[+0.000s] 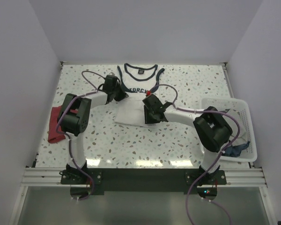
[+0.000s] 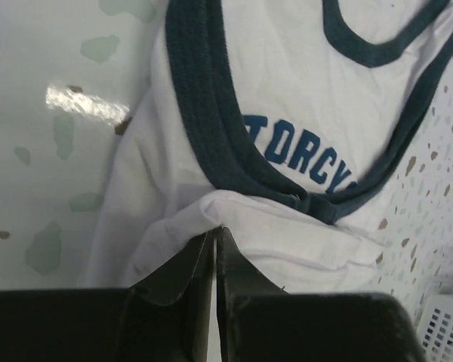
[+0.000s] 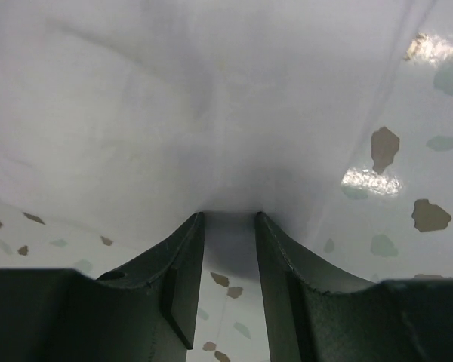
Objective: Fold and stack the tank tops
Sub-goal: Fold the tank top
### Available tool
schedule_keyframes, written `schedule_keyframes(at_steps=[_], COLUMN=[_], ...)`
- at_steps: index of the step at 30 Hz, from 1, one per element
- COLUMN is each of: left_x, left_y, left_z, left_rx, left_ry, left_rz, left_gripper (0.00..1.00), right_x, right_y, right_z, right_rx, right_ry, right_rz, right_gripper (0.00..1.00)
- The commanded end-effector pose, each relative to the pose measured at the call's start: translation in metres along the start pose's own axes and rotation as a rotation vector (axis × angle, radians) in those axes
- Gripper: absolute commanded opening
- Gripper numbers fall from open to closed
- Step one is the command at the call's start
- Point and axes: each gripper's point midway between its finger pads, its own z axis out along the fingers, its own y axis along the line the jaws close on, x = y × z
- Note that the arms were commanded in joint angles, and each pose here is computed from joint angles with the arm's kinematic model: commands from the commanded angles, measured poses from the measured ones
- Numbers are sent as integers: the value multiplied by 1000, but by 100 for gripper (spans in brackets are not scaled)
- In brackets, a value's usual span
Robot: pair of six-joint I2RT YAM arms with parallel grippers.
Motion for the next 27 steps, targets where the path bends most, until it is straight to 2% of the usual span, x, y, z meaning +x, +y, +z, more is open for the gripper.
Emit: schedule_keyframes(at_steps=[1,6,11,14,15,17,19,20,21,22,24,25,26,27], left_x=[-31,-37,-51,-63,-71,-75,-71,-54,-54,-29,-13,11,22,33], left_y=[1,20,1,-22,-35,-41,-30,-8,-13,21,26,51,58,54], left_z=[13,26,14,-7,-23,-50,-66,-70,-90,-92,-114,-116,-121,-130], left_rx=[13,-31,25,91,122,131,72,12,22,-76,-81,-132,-143,-116], left_ry=[-49,-43,-69,-97,-124,-156,-190,-169,-201,-168,-173,-141,-128,-128], left_rz=[25,8,35,62,70,77,65,57,61,44,41,36,35,45], left_gripper=[10,10,18,29,36,43,49,51,54,54,55,55,56,56], right_x=[4,26,36,41,41,38,31,24,21,17,11,11,12,11], right_y=[-11,-23,-28,-32,-32,-33,-33,-34,-34,-37,-37,-39,-40,-41], right_z=[-3,-2,-2,-3,-4,-10,-17,-25,-30,-33,-45,-48,-51,-55], right_rx=[1,9,18,27,27,28,25,21,13,10,-7,-4,-4,-9], right_ry=[-23,6,29,36,36,27,9,-7,-14,-20,-34,-37,-35,-40], right_rz=[47,55,49,45,45,46,45,52,59,73,83,89,95,109], right_gripper=[38,38,38,38,38,39,42,44,45,49,52,54,55,55])
